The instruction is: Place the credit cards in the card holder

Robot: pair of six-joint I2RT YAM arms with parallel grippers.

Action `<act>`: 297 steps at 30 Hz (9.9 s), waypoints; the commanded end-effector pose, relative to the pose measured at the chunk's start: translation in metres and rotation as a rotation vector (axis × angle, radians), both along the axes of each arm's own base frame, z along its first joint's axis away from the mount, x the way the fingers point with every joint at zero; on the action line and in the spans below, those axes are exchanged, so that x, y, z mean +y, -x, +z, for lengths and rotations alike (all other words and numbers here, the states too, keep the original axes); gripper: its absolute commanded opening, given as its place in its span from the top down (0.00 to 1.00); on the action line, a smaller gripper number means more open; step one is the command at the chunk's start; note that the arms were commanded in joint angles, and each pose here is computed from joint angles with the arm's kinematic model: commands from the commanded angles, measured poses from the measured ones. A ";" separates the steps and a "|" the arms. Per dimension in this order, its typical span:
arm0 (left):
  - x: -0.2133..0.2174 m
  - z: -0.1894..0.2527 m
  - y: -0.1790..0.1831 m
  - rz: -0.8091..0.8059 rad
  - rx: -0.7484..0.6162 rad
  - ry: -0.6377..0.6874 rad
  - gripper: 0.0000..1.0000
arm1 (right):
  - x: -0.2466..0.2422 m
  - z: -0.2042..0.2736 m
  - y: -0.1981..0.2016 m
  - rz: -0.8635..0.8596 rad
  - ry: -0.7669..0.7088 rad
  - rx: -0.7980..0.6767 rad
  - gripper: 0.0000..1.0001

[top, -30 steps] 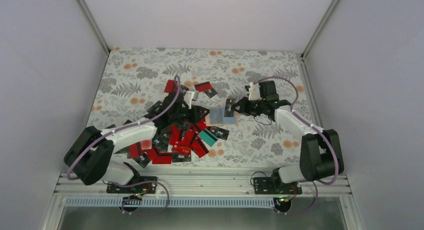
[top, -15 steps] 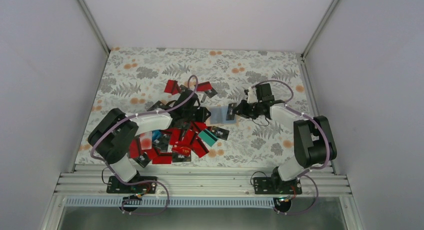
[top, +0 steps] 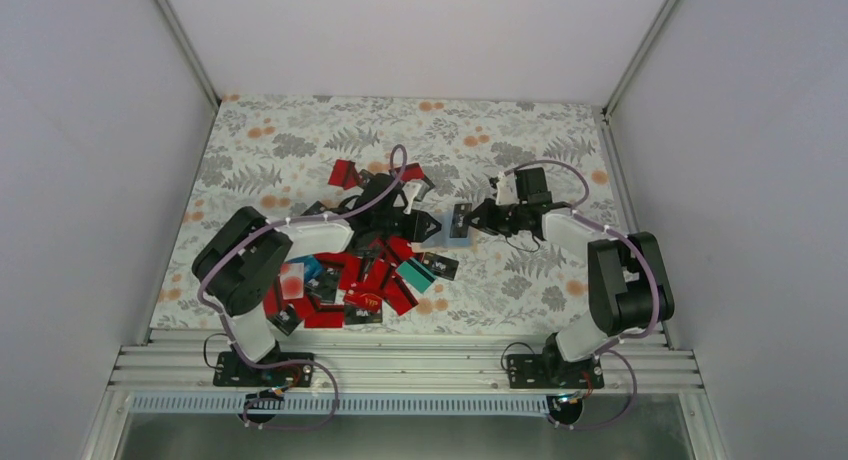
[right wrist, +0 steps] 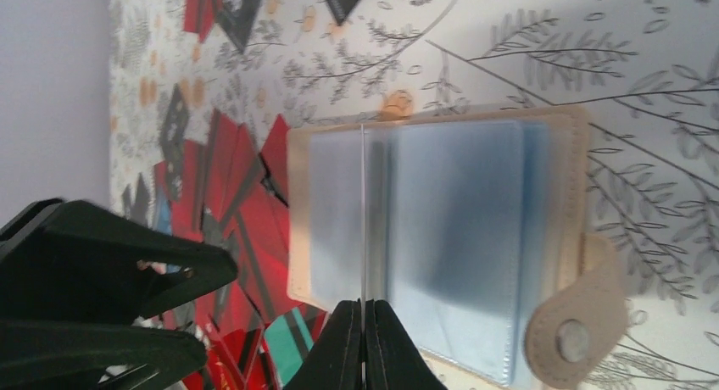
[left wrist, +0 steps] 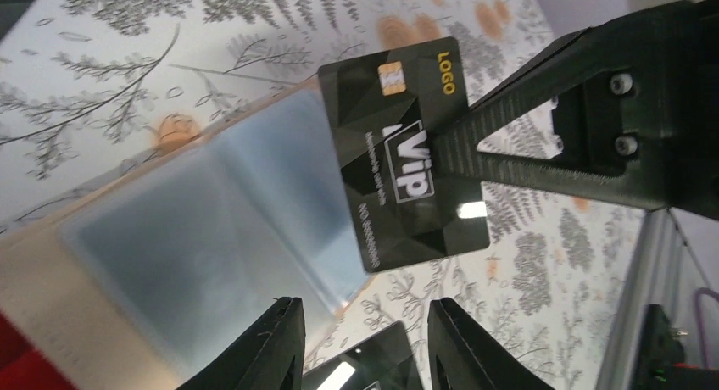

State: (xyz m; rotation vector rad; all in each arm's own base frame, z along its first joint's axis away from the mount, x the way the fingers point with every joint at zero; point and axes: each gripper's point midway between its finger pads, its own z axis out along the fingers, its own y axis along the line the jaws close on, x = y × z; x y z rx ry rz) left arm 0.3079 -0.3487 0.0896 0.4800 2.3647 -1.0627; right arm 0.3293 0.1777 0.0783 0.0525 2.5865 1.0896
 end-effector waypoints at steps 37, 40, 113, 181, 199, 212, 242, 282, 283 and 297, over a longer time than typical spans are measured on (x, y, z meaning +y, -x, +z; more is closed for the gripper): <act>0.013 0.114 0.030 -0.329 -0.095 0.498 0.73 | 0.055 0.132 0.058 0.412 -0.463 -0.292 0.95; 0.012 0.117 0.031 -0.335 -0.094 0.522 0.78 | 0.060 0.137 0.062 0.434 -0.465 -0.309 0.96; 0.011 -0.049 -0.013 0.120 0.641 0.207 0.98 | -0.021 -0.099 0.038 -0.045 0.249 0.169 0.87; 0.010 -0.059 -0.010 0.044 0.575 0.109 0.97 | -0.014 -0.100 0.058 -0.044 0.244 0.215 0.88; 0.003 -0.069 -0.008 -0.035 0.617 0.086 0.98 | -0.009 -0.096 0.057 -0.017 0.224 0.199 0.87; -0.008 -0.070 -0.009 -0.071 0.617 0.077 0.98 | -0.007 -0.093 0.055 -0.005 0.216 0.189 0.85; -0.014 -0.088 -0.010 -0.084 0.609 0.007 0.98 | -0.025 -0.061 0.026 -0.082 0.342 0.087 0.76; -0.027 -0.099 -0.004 -0.022 0.645 -0.001 0.98 | -0.020 -0.072 0.034 -0.051 0.310 0.112 0.91; -0.027 -0.099 -0.003 -0.018 0.646 -0.005 0.98 | -0.020 -0.072 0.034 -0.050 0.310 0.112 0.91; -0.025 -0.092 -0.003 0.008 0.620 -0.020 0.76 | -0.019 -0.063 0.033 -0.041 0.306 0.099 0.91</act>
